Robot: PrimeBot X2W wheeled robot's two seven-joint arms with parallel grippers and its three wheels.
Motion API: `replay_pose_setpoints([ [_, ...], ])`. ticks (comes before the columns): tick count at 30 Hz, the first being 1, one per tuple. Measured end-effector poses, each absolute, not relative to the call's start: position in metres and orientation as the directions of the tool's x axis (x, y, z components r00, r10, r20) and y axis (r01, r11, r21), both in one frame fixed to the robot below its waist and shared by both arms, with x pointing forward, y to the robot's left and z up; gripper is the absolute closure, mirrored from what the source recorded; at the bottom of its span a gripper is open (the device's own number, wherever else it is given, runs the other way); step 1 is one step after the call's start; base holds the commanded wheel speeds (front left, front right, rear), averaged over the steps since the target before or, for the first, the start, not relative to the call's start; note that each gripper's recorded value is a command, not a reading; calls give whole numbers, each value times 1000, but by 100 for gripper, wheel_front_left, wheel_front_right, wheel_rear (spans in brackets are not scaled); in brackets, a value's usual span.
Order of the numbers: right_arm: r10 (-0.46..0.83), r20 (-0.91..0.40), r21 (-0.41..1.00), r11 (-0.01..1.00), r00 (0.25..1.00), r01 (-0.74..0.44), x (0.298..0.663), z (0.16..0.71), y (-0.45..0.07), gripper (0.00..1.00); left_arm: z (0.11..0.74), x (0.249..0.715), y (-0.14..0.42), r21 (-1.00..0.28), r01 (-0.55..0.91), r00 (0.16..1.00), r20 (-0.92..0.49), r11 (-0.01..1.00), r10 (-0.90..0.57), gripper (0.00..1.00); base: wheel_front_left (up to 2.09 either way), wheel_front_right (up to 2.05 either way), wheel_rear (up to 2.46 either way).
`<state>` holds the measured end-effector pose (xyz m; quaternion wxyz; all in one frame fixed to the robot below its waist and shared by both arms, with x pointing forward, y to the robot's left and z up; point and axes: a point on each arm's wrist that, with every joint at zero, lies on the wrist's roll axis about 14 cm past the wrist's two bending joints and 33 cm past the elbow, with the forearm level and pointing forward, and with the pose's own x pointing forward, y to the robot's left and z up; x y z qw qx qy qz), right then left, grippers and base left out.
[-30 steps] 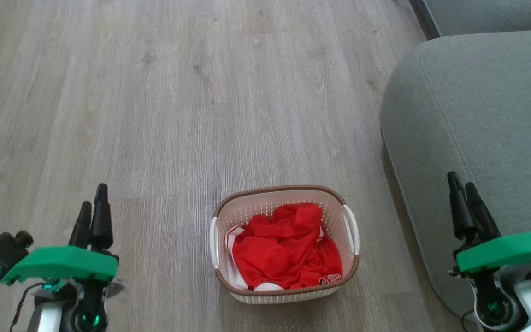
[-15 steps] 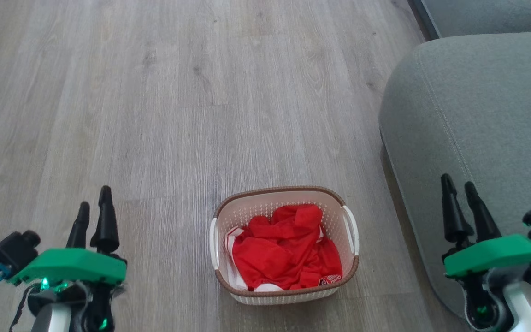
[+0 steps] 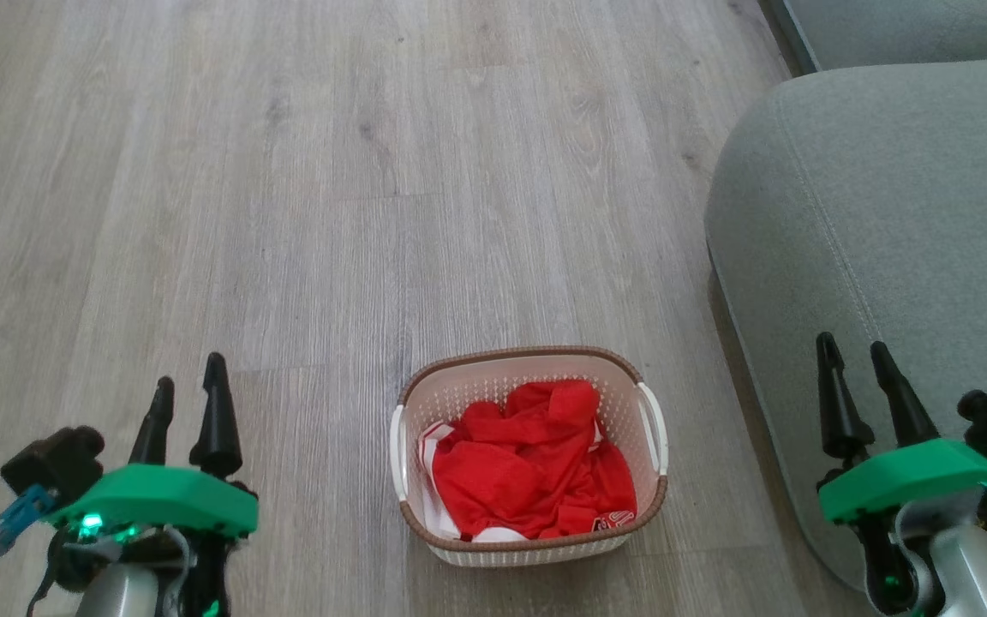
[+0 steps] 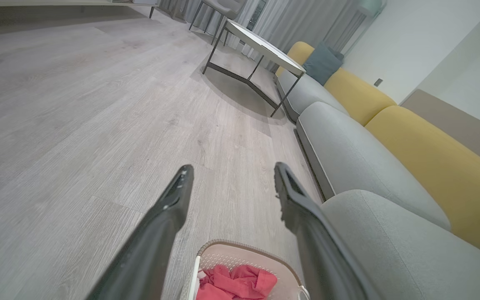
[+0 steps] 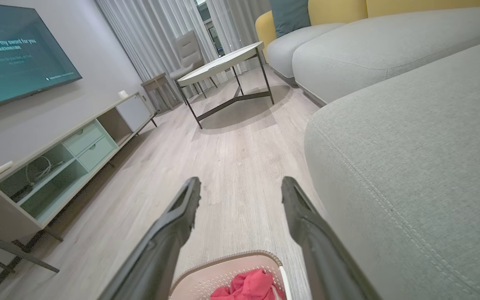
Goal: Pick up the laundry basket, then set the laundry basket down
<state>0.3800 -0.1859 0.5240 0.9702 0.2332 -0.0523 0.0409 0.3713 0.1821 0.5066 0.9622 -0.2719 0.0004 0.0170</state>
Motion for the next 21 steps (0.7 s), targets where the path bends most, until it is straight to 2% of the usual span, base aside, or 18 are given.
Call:
replay_pose_setpoints([
  [21,81,52,256,962,995,-92,380,508,-177,0,500,363,168,-263,23,1000,6,964,-22,0,0,0,0],
])
